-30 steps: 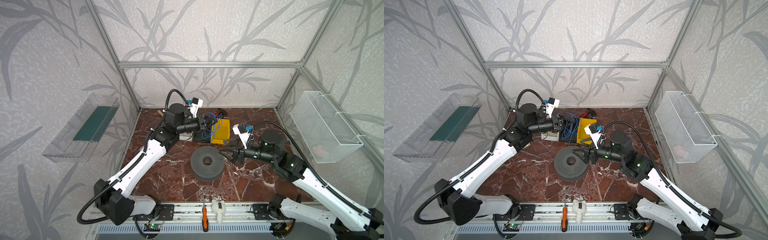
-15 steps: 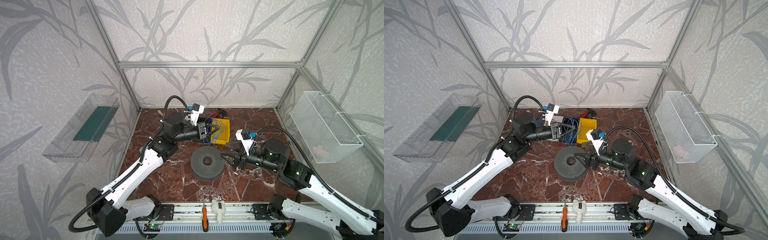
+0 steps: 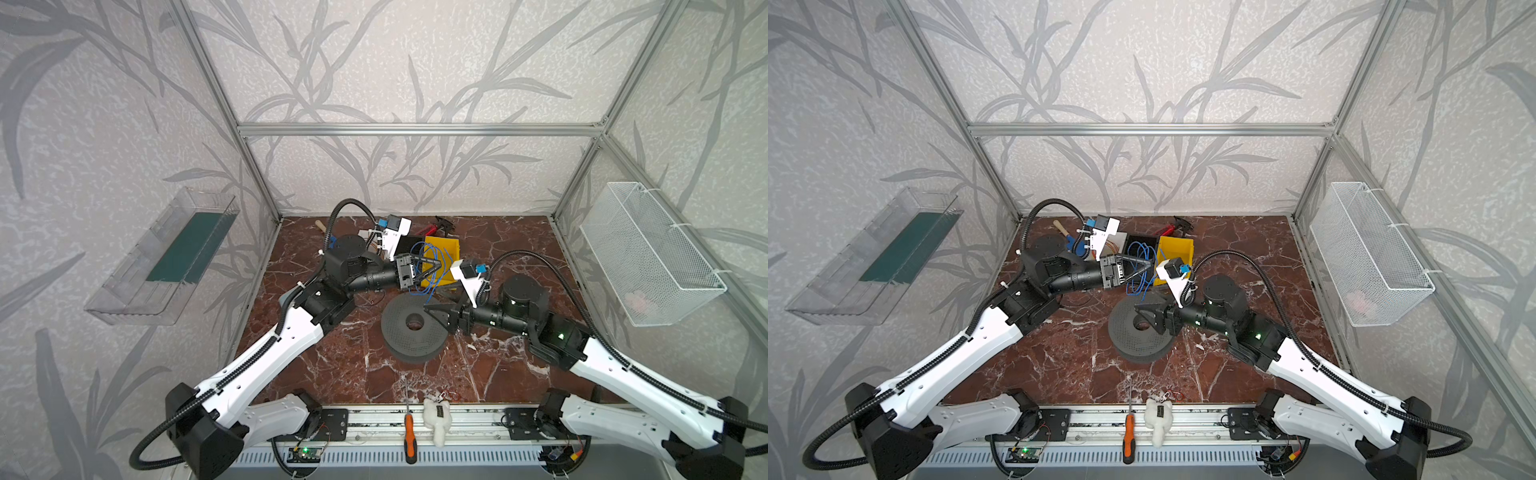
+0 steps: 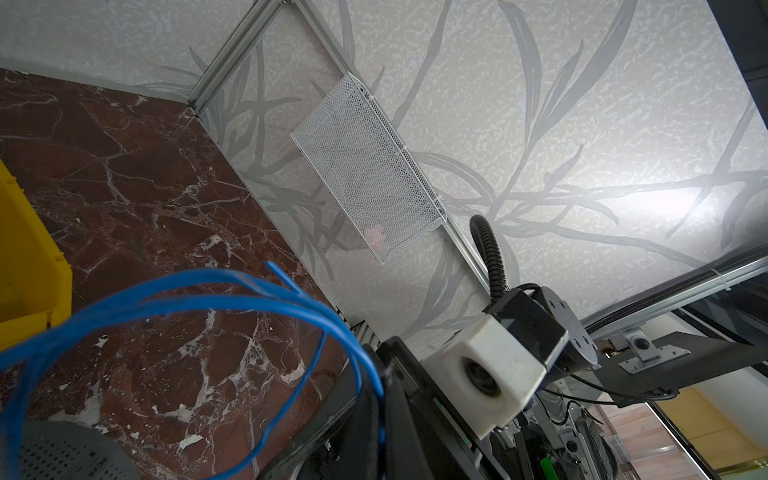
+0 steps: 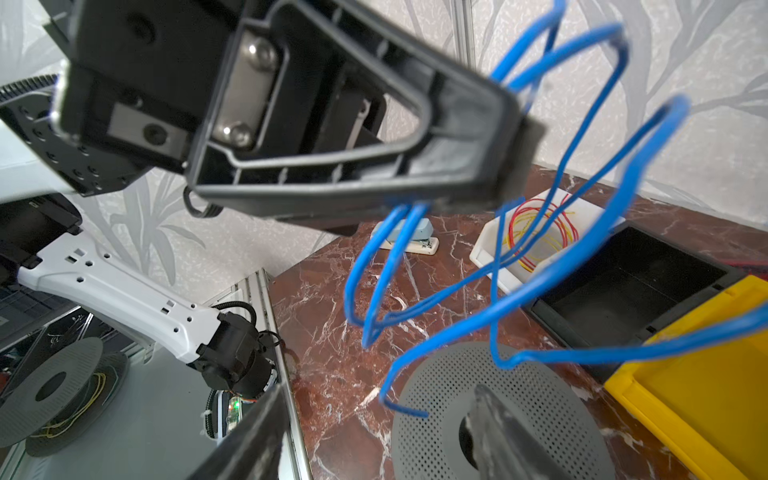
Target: Wrap the cables
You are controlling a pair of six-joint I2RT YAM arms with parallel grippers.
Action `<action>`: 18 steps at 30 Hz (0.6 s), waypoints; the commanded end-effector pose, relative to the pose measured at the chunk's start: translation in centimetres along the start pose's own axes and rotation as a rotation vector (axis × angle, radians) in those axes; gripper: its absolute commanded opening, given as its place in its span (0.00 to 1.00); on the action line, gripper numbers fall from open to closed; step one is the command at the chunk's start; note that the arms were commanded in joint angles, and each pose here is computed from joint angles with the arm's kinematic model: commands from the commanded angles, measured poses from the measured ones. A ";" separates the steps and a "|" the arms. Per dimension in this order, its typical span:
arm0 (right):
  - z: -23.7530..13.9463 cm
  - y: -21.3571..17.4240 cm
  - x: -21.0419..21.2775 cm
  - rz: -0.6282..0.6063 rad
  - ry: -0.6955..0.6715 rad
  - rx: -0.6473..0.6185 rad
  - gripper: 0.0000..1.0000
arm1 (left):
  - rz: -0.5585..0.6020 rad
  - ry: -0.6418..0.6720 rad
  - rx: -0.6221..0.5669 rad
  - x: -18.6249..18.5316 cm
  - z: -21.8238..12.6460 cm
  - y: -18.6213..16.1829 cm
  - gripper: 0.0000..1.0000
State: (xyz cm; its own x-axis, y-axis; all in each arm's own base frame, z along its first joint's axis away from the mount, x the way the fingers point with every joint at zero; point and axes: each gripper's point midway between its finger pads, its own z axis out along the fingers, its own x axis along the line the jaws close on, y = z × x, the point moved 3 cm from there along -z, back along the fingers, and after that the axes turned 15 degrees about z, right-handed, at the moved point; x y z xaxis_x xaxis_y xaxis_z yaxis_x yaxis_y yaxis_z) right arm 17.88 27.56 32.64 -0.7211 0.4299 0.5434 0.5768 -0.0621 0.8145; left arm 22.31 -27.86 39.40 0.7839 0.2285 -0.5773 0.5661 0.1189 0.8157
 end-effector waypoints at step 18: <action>-3.8 1.3 -1.8 0.016 -0.166 -0.157 0.00 | 0.054 -0.011 -0.027 -1.9 -1.7 0.4 0.00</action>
State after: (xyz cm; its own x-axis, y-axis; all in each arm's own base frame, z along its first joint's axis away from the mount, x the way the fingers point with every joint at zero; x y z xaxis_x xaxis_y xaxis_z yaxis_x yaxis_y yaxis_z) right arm 17.64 24.92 33.47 -0.6909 0.4761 0.5440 0.5308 -0.1767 0.8288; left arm 21.19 -26.94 40.41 0.8024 0.2344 -0.5489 0.5327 0.1334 0.8357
